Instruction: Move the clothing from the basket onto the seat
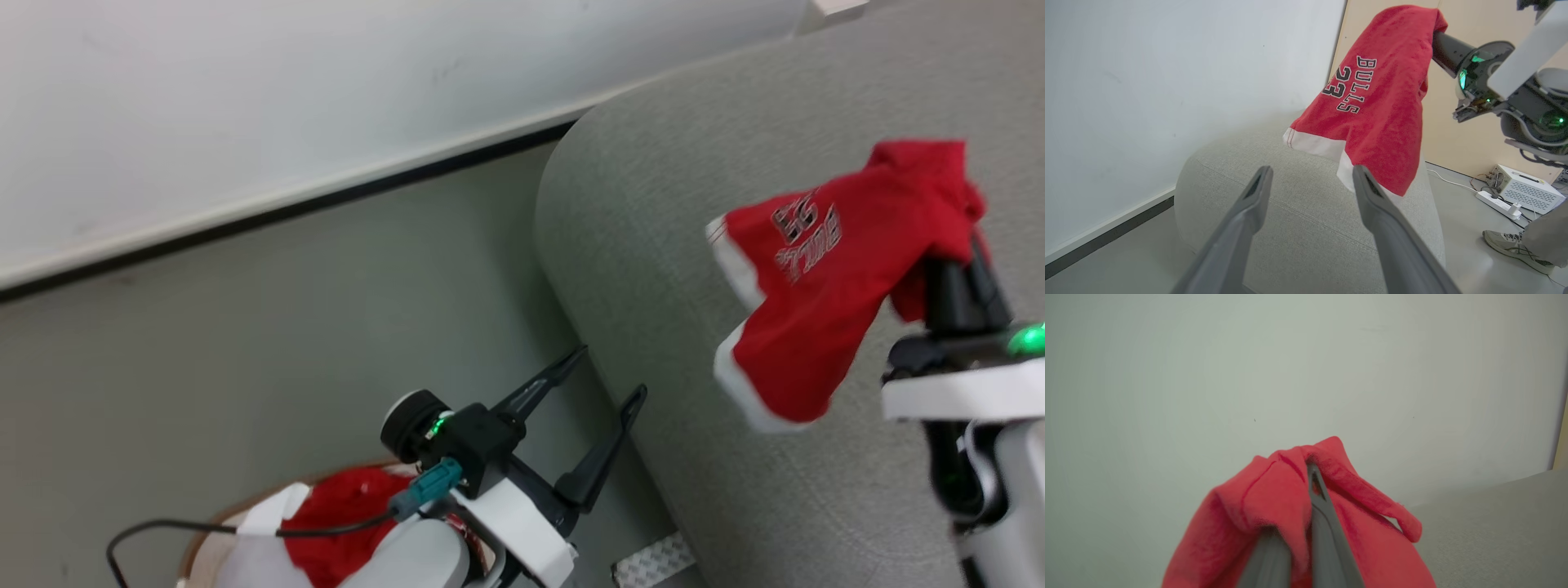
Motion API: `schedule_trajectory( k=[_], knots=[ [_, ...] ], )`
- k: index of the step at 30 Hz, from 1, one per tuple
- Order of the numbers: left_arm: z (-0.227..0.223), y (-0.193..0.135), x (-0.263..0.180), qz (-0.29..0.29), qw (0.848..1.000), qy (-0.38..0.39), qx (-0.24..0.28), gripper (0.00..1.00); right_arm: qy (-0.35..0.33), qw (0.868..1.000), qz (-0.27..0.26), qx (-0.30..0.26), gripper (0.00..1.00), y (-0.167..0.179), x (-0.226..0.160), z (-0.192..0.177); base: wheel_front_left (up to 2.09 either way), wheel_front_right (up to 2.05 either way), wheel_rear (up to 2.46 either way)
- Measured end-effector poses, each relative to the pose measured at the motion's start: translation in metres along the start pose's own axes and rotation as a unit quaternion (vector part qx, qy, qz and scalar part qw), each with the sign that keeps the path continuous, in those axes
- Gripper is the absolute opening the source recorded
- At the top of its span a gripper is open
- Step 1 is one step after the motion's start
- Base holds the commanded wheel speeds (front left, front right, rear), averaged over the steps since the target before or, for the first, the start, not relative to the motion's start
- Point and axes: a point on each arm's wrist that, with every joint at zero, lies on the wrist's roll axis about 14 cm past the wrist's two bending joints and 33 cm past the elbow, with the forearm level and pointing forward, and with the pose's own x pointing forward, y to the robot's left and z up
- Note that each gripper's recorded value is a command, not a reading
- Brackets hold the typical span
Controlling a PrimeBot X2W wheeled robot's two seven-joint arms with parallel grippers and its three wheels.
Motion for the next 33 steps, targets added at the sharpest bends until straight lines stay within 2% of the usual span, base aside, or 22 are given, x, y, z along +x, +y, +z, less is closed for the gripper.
schedule_trajectory(
  k=[9, 13, 17, 23, 25, 26, 28, 29, 31, 33],
  knots=[
    [-0.027, 0.054, -0.009, 0.035, 0.999, 0.02, -0.01, 1.0, 0.039, 0.997, 0.006, -0.061, 0.0, -0.024, 0.084, -0.032, 0.0, 0.0, 0.0],
    [-0.042, 0.078, -0.016, 0.056, 0.998, 0.028, -0.019, 1.0, 0.066, 0.995, -0.013, -0.07, 0.0, -0.045, 0.118, -0.055, 0.0, 0.0, 0.0],
    [-0.056, 0.098, -0.025, 0.076, 0.996, 0.037, -0.026, 1.0, 0.062, 0.993, -0.032, -0.1, 0.0, -0.067, 0.157, -0.056, 0.0, 0.0, 0.0],
    [-0.077, 0.134, -0.045, 0.119, 0.991, 0.052, -0.03, 1.0, 0.091, 0.985, -0.045, -0.14, 0.0, -0.08, 0.193, -0.094, 0.0, 0.0, 0.0],
    [-0.085, 0.141, -0.051, 0.13, 0.989, 0.058, -0.036, 1.0, 0.099, 0.984, -0.061, -0.135, 0.0, -0.087, 0.199, -0.108, 0.0, 0.0, 0.0],
    [-0.089, 0.144, -0.054, 0.135, 0.988, 0.06, -0.039, 1.0, 0.114, 0.981, -0.061, -0.146, 0.0, -0.09, 0.199, -0.12, 0.0, 0.0, 0.0],
    [-0.094, 0.15, -0.059, 0.144, 0.987, 0.063, -0.042, 1.0, 0.164, 0.97, -0.053, -0.173, 0.08, -0.092, 0.19, -0.154, 0.0, 0.0, 0.0],
    [-0.096, 0.152, -0.062, 0.148, 0.986, 0.064, -0.043, 1.0, 0.204, 0.96, -0.048, -0.186, 0.08, -0.093, 0.181, -0.174, 0.0, 0.0, 0.0],
    [-0.099, 0.154, -0.066, 0.154, 0.985, 0.07, -0.043, 1.0, 0.285, 0.93, -0.023, -0.231, 0.08, -0.092, 0.162, -0.208, 0.0, 0.0, 0.0],
    [-0.094, 0.155, -0.066, 0.157, 0.985, 0.065, -0.04, 1.0, 0.333, 0.91, -0.02, -0.245, 0.03, -0.095, 0.149, -0.22, 0.0, 0.0, 0.0]
  ],
)
